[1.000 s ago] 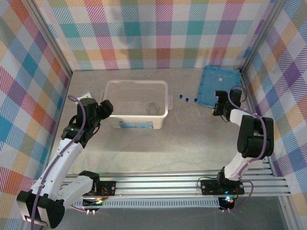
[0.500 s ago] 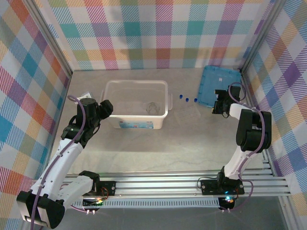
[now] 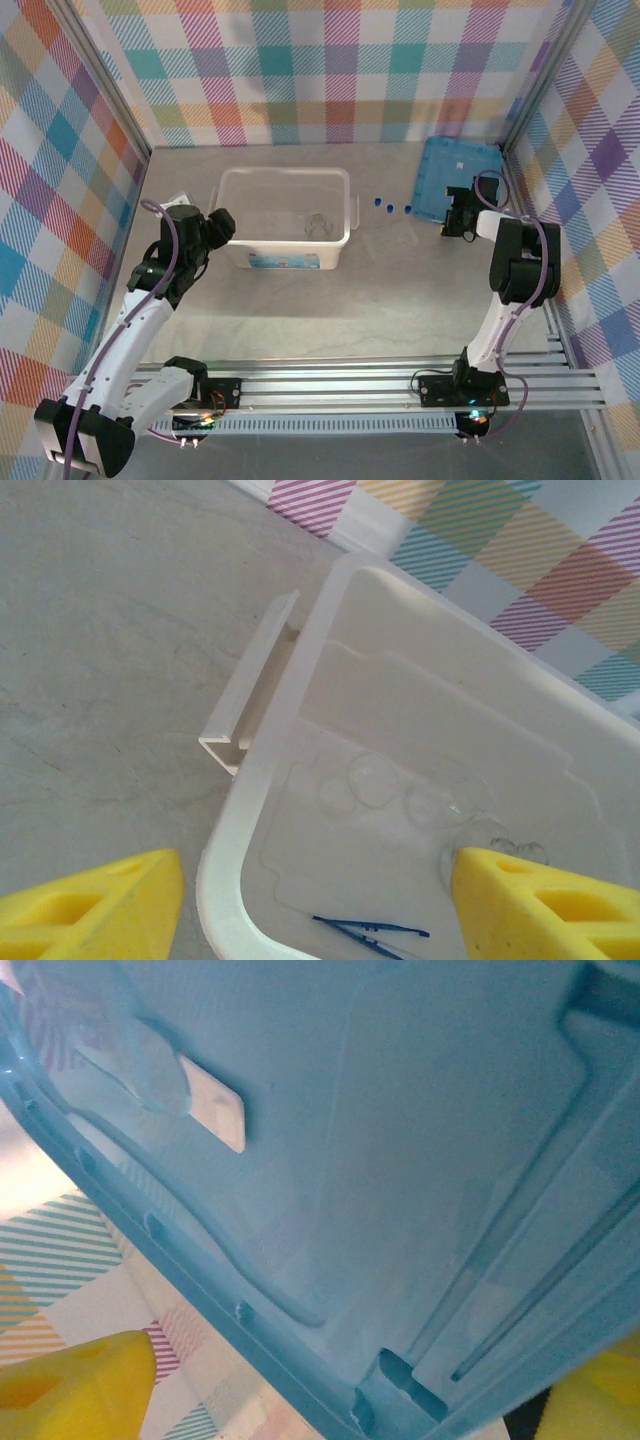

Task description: Organize the chemistry lab equipment

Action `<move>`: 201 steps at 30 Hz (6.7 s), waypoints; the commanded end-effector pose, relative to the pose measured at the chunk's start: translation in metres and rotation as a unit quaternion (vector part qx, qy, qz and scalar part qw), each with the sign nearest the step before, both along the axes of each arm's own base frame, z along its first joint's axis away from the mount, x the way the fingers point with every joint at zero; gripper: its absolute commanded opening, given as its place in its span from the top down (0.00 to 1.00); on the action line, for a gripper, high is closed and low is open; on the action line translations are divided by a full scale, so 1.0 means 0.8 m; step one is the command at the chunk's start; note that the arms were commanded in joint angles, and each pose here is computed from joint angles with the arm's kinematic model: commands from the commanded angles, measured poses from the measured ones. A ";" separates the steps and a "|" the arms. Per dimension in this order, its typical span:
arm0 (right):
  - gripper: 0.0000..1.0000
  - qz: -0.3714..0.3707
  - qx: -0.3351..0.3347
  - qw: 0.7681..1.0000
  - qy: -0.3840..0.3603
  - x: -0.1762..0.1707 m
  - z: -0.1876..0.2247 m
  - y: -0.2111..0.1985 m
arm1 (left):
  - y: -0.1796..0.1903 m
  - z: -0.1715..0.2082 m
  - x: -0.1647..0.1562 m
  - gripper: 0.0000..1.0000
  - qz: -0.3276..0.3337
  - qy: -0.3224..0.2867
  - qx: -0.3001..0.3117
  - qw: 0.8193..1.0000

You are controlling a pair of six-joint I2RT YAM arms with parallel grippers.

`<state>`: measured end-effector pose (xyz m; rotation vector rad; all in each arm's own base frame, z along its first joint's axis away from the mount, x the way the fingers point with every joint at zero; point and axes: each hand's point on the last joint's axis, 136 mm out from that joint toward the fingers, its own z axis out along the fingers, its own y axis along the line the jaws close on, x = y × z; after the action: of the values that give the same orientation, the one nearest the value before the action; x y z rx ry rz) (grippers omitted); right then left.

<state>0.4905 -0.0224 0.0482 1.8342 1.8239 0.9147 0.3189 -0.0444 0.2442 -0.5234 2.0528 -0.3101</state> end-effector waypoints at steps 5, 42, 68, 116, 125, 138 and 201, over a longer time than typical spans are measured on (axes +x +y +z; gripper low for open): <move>0.13 0.009 -0.011 0.999 -0.036 0.032 -0.008 -0.001 | 0.001 0.012 -0.002 0.29 -0.001 -0.012 0.008 1.000; 0.64 -0.025 -0.029 0.980 -0.194 0.035 0.077 -0.018 | -0.004 0.017 0.000 0.29 -0.007 -0.016 0.000 1.000; 0.64 -0.014 -0.048 0.980 -0.192 0.018 0.098 -0.041 | -0.007 0.016 -0.001 0.29 -0.012 -0.019 -0.010 1.000; 0.97 0.208 -0.602 0.650 -0.414 -0.213 0.503 0.106 | -0.068 0.148 0.029 0.31 -0.121 -0.053 -0.066 0.989; 0.96 0.261 -0.685 0.541 -0.413 -0.216 0.506 0.181 | -0.084 0.193 0.021 0.13 -0.164 -0.054 -0.149 0.974; 0.96 0.257 -0.814 0.357 -0.379 -0.218 0.497 0.314 | -0.094 0.209 0.065 0.00 -0.204 -0.070 -0.410 0.886; 0.25 0.361 -0.841 0.238 -0.324 -0.232 0.381 0.407 | -0.079 0.183 0.145 0.93 -0.180 -0.057 -0.573 0.798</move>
<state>0.3161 0.3185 0.3386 -0.8760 1.2884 -0.5209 0.4324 -0.1150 0.3563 -0.8528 1.7754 -1.7381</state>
